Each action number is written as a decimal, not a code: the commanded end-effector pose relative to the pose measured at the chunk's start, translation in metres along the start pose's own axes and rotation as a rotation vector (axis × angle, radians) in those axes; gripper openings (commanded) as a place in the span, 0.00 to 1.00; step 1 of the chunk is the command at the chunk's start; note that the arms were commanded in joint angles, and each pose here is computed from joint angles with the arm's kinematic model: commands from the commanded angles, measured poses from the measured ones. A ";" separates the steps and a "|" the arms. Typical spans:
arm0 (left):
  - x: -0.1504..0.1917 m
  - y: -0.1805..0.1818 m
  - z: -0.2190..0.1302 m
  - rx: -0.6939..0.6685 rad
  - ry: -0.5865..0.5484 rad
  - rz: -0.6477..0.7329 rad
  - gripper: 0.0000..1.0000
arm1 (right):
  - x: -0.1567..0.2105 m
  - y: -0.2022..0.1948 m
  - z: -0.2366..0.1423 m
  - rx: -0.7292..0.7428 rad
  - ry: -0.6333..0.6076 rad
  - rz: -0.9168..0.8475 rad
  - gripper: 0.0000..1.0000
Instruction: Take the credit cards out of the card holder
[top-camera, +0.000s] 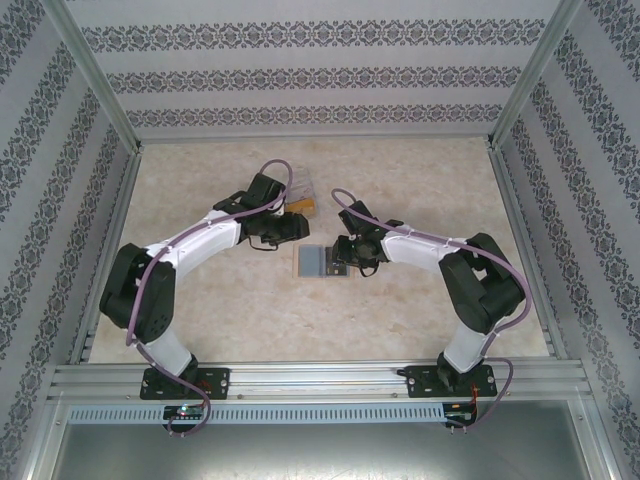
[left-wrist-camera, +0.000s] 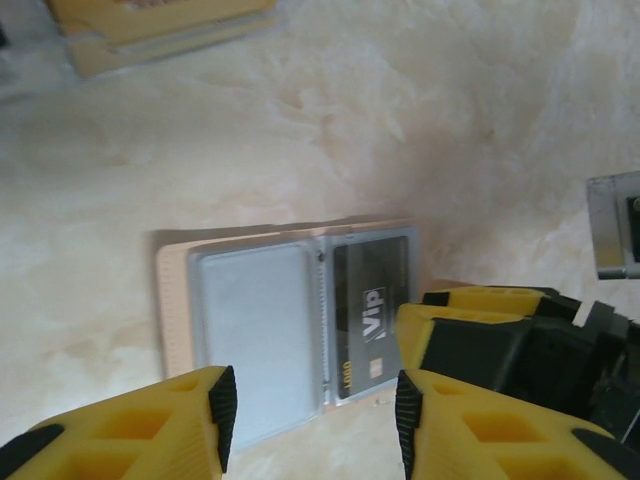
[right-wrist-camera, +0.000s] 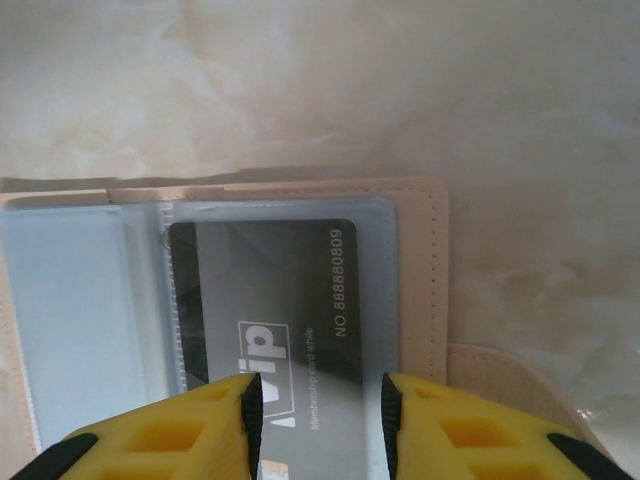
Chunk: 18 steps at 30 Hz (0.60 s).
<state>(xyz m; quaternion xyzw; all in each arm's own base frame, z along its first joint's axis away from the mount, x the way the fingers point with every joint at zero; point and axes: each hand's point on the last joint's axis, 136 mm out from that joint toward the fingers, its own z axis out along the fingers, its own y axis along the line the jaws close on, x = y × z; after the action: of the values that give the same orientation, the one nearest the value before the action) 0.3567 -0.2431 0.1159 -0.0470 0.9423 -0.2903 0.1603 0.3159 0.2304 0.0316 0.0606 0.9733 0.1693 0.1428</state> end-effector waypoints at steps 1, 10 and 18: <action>0.008 -0.021 0.015 0.096 0.039 -0.043 0.47 | -0.007 -0.005 0.001 0.039 -0.010 0.010 0.39; 0.026 -0.024 0.046 0.103 0.105 -0.084 0.37 | 0.001 -0.007 0.011 0.013 0.035 0.014 0.28; 0.032 -0.016 0.065 0.098 0.145 -0.092 0.28 | 0.004 -0.012 0.014 0.008 0.053 0.025 0.24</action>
<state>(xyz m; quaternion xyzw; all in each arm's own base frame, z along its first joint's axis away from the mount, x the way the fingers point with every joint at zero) 0.3476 -0.2880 0.0673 -0.0658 0.9376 -0.3308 0.0846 0.3171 0.2274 0.0229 0.0674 0.9744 0.1719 0.1284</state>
